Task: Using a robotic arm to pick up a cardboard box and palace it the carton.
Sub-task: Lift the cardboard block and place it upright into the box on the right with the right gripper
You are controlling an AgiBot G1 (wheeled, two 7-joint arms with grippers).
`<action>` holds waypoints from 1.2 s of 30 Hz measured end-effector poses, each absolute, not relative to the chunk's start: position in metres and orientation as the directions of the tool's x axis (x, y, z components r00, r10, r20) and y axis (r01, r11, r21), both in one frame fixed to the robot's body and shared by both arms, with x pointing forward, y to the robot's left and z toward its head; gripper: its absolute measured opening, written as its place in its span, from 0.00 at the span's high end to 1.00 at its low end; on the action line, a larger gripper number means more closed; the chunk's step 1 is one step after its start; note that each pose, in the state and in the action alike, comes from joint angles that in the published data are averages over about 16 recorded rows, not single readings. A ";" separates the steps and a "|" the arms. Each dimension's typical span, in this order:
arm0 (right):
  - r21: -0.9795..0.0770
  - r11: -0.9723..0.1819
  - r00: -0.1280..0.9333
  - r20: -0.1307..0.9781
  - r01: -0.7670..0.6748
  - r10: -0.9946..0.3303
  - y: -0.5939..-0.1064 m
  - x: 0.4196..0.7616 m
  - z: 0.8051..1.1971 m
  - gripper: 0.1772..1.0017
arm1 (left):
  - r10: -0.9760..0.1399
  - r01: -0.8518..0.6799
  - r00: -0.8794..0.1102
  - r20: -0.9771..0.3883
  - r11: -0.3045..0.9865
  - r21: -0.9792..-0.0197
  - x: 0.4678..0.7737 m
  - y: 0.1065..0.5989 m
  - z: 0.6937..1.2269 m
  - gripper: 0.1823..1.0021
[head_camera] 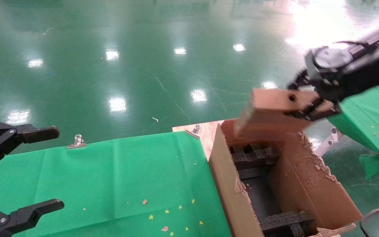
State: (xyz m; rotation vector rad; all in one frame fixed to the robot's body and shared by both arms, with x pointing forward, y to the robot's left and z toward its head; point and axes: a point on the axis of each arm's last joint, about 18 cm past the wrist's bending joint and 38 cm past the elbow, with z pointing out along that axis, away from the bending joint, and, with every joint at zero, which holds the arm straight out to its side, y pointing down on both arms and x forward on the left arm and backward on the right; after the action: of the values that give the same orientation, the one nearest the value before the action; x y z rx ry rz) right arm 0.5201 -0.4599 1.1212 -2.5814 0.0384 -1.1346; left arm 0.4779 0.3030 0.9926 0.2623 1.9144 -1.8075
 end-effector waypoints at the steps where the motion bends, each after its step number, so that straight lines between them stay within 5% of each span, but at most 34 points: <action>1: -0.305 -0.949 0.691 0.703 0.082 -0.166 -0.466 0.519 1.116 0.67 | -0.190 0.460 -0.861 -0.471 0.104 -0.882 0.478 0.303 0.993 0.00; 16: -0.508 -0.826 0.708 0.488 -0.244 -0.510 -0.524 0.520 1.038 0.67 | -0.190 0.460 -0.861 -0.471 0.104 -0.882 0.478 0.303 0.993 0.00; 36: -0.734 -0.393 0.383 0.194 -0.554 -0.903 -0.582 0.530 0.978 0.67 | -0.190 0.460 -0.861 -0.471 0.104 -0.882 0.478 0.303 0.993 0.00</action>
State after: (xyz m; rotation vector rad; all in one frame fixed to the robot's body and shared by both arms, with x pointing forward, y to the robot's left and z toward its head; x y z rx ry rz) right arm 0.5295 -0.5821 0.9777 -2.0766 1.2468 -0.7976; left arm 0.4779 0.3030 0.9926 0.2622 1.9143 -1.8076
